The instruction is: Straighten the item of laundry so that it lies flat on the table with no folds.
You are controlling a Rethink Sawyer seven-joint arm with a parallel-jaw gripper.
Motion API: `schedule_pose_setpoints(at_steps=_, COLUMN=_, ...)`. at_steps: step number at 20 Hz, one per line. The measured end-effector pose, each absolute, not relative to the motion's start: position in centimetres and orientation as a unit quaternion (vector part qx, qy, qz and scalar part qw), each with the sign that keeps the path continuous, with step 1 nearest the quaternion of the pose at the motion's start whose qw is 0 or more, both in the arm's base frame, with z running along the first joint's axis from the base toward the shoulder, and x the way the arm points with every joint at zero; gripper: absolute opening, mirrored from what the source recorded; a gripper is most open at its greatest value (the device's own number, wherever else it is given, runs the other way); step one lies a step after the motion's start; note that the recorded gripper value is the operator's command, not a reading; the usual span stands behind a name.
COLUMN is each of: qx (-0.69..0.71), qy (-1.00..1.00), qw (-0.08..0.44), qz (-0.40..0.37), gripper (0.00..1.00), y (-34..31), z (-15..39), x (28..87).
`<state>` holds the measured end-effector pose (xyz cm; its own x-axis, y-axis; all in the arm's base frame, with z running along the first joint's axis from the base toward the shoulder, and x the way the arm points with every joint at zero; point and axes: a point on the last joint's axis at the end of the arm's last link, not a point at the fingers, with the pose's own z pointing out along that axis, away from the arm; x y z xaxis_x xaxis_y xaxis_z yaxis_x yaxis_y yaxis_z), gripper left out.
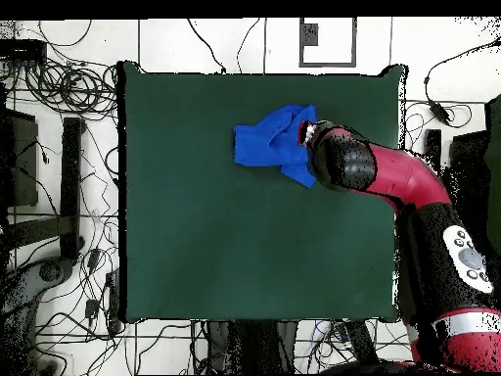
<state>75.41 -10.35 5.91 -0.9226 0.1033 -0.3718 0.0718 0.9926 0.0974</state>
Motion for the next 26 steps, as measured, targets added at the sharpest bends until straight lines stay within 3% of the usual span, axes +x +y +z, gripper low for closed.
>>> schedule_pose_setpoints(at_steps=15, qx=0.049, qy=0.985, qw=0.151, qz=0.067, gripper=1.0, y=-8.3, z=0.1, x=73.2)
schedule_pose_setpoints(at_steps=26, qx=0.064, qy=0.986, qw=0.136, qz=0.078, gripper=1.0, y=-9.8, z=-0.5, x=72.8)
